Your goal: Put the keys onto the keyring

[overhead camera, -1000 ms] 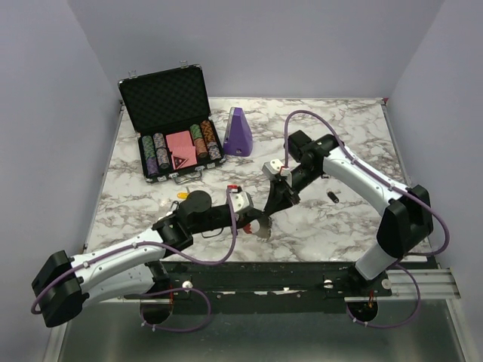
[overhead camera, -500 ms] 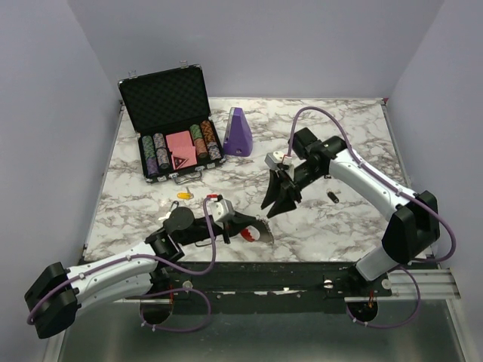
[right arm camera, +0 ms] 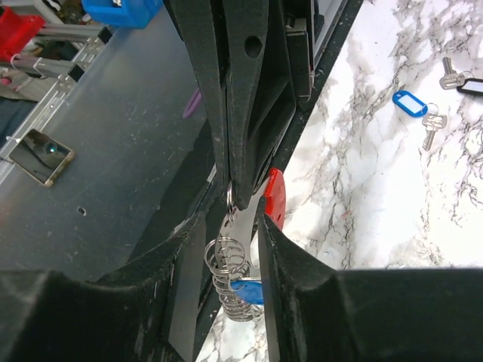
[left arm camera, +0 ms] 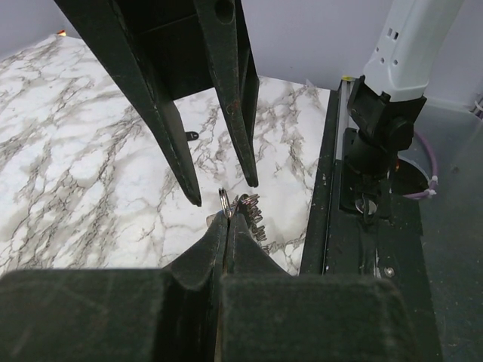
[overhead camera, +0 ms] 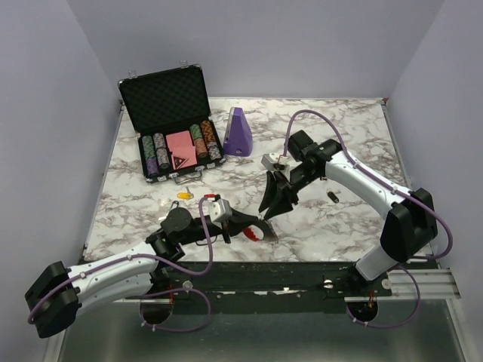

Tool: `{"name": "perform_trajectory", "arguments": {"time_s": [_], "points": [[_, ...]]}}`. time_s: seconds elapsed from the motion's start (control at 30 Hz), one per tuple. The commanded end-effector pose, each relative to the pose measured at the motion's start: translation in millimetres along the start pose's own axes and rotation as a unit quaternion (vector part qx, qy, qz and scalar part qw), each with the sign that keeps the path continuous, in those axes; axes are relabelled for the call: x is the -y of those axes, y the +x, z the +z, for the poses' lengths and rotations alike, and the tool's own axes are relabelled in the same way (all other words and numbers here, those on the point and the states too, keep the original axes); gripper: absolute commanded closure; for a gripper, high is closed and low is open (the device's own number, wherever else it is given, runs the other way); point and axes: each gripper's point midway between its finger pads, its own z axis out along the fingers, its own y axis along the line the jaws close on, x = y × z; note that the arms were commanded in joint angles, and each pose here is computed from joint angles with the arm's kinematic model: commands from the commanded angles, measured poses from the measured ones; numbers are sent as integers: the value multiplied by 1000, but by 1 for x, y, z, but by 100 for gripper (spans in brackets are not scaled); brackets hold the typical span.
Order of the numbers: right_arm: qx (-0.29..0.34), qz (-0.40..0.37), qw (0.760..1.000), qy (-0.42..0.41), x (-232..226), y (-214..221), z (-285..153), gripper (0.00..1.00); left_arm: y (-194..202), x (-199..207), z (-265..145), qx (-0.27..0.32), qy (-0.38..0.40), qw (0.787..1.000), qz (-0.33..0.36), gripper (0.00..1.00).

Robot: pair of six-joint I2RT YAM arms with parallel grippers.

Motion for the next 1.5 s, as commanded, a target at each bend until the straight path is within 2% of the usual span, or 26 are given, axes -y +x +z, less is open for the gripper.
{"name": "perform_trajectory", "arguments": {"time_s": [0.0,0.3,0.53,0.73,0.77,0.8,0.83,0.87,0.97,1.07,1.23,1.47], "points": [[20,2,1000,-16,-4,-6,5,61,-13,5,3,24,16,1000,6,100],[-3,0,1000,-25,-6,3,15,74,-13,0,5,19,6,1000,-1,100],[-20,-11,1000,-13,-3,7,14,100,-12,0,2,20,3,1000,-5,100],[-19,-18,1000,-14,-8,2,13,100,-11,-6,0,20,-13,1000,-14,100],[-20,-18,1000,-13,-7,1,12,100,-12,-7,0,19,-19,999,-20,97],[-23,-18,1000,-11,-7,1,12,99,-11,-10,-1,17,-29,999,-28,84],[-24,-19,999,-10,-7,0,11,100,-11,-12,-2,14,-35,999,-32,66],[-26,-14,1000,-6,-6,1,11,100,-11,-13,-3,13,-40,999,-35,57],[-31,-9,999,3,-3,3,11,100,-13,-14,-9,15,-48,998,-42,42],[-34,-3,999,12,1,3,10,100,-15,-16,-15,21,-60,997,-48,34],[-35,3,999,19,4,2,10,100,-12,-17,-16,9,-61,997,-51,34],[-34,3,999,21,4,1,10,100,-7,-15,-3,-15,-39,998,-54,49]]}}
